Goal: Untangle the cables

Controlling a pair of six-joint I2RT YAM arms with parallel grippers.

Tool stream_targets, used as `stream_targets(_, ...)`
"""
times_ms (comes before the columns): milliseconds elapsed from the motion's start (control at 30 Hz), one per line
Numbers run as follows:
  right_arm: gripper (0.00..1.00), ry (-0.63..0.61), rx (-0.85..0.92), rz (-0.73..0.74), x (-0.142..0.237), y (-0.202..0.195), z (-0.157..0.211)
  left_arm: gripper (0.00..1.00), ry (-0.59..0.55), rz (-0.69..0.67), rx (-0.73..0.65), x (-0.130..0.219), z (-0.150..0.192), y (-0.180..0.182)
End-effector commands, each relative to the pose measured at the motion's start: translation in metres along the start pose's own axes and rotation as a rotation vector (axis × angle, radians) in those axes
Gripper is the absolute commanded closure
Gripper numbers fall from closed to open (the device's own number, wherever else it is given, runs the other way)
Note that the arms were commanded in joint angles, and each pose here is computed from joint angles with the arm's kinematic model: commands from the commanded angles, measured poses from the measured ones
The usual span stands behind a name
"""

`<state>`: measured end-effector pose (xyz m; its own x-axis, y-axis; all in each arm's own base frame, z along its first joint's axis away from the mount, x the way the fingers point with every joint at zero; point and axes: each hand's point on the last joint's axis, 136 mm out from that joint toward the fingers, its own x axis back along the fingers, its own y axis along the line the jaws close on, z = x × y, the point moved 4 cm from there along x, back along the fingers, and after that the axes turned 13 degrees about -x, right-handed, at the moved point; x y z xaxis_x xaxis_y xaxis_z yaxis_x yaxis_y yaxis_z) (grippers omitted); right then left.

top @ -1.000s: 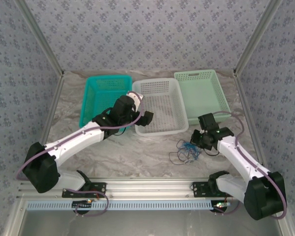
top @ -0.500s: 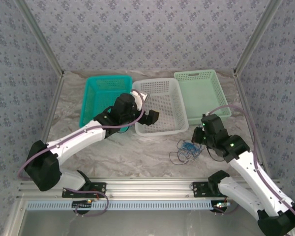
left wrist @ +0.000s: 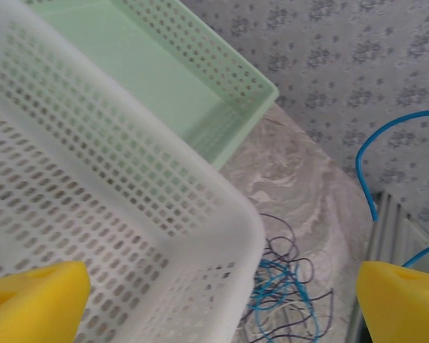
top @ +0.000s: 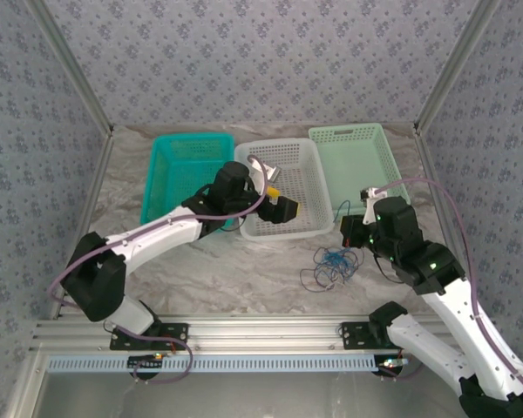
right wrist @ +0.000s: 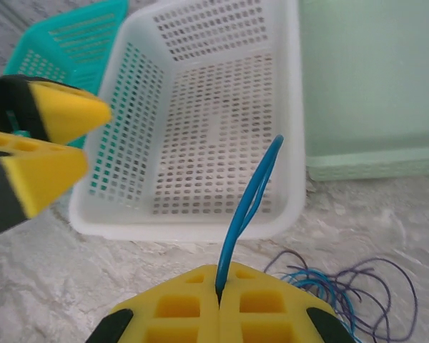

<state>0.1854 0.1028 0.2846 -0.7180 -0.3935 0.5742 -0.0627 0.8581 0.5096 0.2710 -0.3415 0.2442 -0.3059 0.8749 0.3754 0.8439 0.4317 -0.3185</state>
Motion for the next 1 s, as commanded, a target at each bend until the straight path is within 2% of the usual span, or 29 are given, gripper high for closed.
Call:
stream_targets(0, 1.0, -0.04, 0.063, -0.123, 0.009, 0.024, -0.013, 0.07, -0.118, 0.163, -0.033, 0.0, -0.038, -0.028)
stream_targets(233, 1.0, -0.062, 0.077, -0.238, 0.005, 0.043, -0.021, 0.13, -0.111, 0.306, -0.063, -0.01, -0.042, -0.05)
stream_targets(400, 1.0, -0.073, 0.079, -0.322, 0.004, 0.055, -0.024, 0.17, -0.106, 0.35, -0.077, -0.015, -0.041, -0.057)
stream_targets(667, 1.0, -0.029, 0.065, -0.411, -0.002, 0.069, -0.021, 0.32, -0.1, 0.352, -0.09, -0.018, -0.042, -0.058)
stream_targets(767, 1.0, 0.007, 0.064, -0.414, -0.004, 0.068, -0.015, 0.47, -0.103, 0.306, -0.102, -0.018, -0.043, -0.053)
stream_targets(867, 1.0, 0.056, 0.065, -0.404, -0.006, 0.064, -0.006, 0.68, -0.112, 0.239, -0.13, -0.015, -0.044, -0.047)
stream_targets(967, 1.0, 0.113, 0.059, -0.397, -0.009, 0.06, 0.005, 0.79, -0.098, 0.162, -0.169, -0.011, -0.044, -0.04)
